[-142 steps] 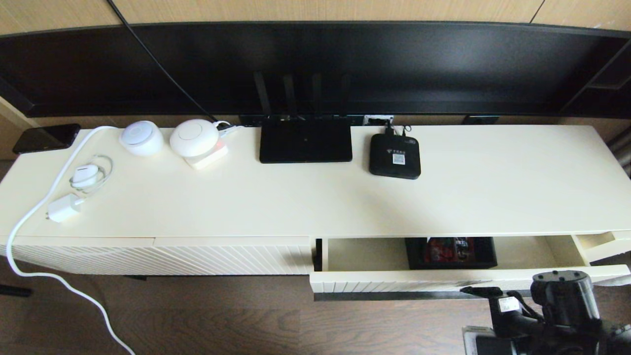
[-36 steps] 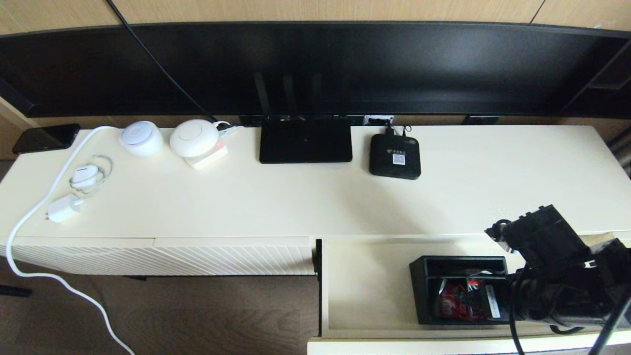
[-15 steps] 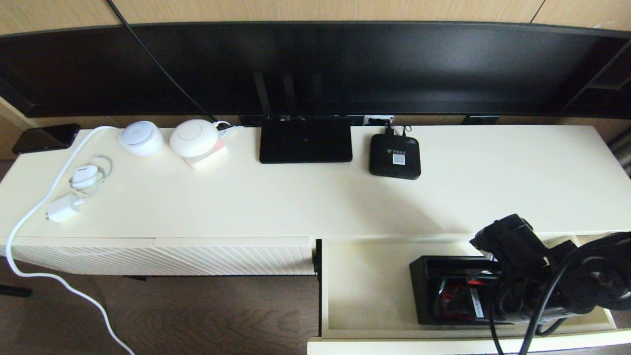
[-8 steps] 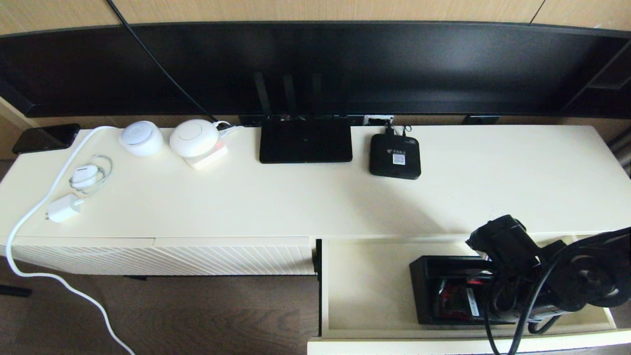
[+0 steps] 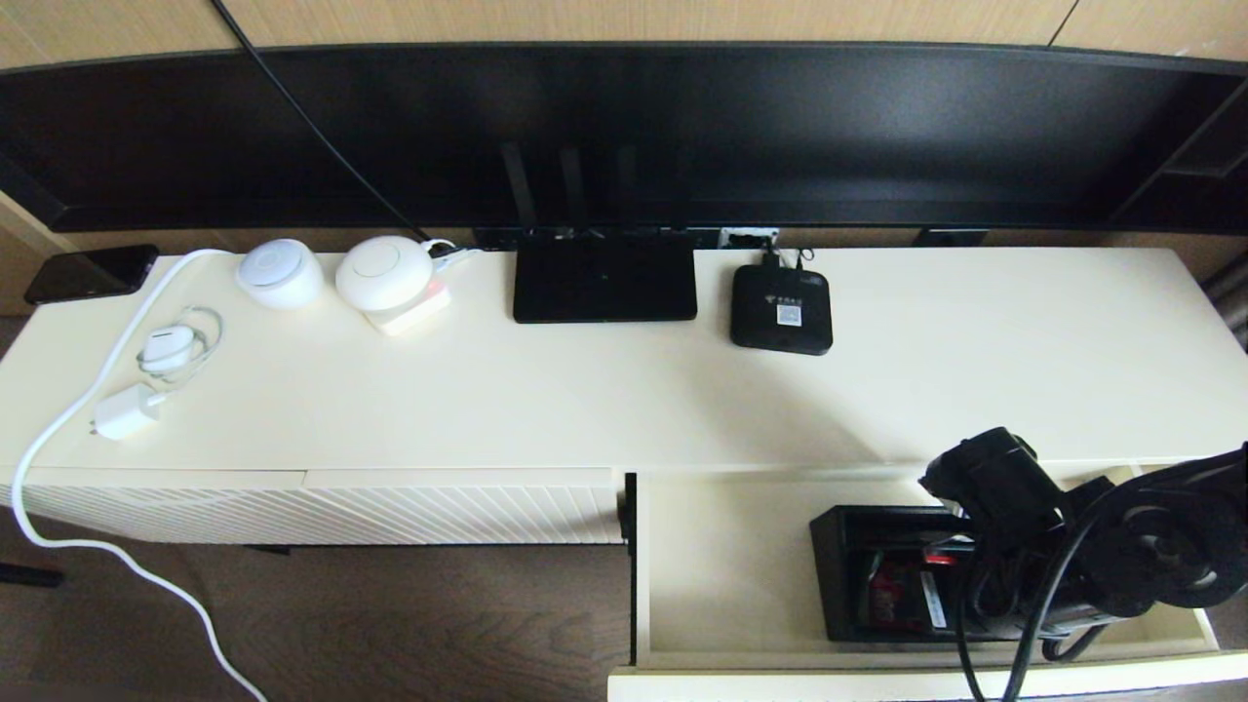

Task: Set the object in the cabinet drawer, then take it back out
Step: Take the storage box out of the drawer and put it on the table

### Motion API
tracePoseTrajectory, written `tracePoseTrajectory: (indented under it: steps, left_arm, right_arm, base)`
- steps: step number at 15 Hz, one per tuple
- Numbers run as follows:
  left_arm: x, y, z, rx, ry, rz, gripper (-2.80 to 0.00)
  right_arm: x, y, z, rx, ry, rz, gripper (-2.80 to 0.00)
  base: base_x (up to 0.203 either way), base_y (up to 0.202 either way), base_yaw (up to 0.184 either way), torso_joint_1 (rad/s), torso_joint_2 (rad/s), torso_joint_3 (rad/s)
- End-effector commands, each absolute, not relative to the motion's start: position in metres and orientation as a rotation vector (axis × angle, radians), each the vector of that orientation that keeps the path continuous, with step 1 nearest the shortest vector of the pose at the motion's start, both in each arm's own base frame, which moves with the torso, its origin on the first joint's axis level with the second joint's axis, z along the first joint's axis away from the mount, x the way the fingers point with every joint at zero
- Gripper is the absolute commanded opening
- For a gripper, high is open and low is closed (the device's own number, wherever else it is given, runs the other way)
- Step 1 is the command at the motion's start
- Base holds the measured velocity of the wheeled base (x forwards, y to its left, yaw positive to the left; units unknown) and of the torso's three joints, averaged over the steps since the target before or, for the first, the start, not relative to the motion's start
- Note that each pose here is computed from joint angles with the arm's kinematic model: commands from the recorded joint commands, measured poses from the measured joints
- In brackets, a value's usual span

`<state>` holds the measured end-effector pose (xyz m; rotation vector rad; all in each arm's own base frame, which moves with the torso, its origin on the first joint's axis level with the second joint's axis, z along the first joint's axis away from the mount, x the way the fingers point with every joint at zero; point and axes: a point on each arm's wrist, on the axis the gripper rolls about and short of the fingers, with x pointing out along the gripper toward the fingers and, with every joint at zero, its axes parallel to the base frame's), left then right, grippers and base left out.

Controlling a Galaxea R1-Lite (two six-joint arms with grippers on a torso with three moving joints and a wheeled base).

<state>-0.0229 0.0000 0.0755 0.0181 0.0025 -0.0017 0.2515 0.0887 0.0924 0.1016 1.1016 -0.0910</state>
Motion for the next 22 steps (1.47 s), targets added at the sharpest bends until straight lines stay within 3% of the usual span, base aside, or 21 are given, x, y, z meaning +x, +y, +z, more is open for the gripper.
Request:
tracePoseTrajectory:
  steps: [1,9,22]
  left_arm:
    - [-0.023,0.0,0.075,0.018,0.005,-0.002,-2.8]
    - [-0.023,0.0,0.075,0.018,0.005,-0.002,-2.8]
    - [-0.023,0.0,0.075,0.018,0.005,-0.002,-2.8]
  right_arm:
    - [0.251,0.089,0.092,0.102,1.103,-0.093,-2.8]
    - [0.25,0.091,0.089,0.088,1.113,-0.086,-2.8]
    - [0.221,0.086,0.119,0.074,1.008,-0.069,-2.8]
  base:
    - [0.0,0.0,0.0,0.0,0.0,0.0]
    - [0.0,0.0,0.0,0.0,0.0,0.0]
    - [0.0,0.0,0.0,0.0,0.0,0.0]
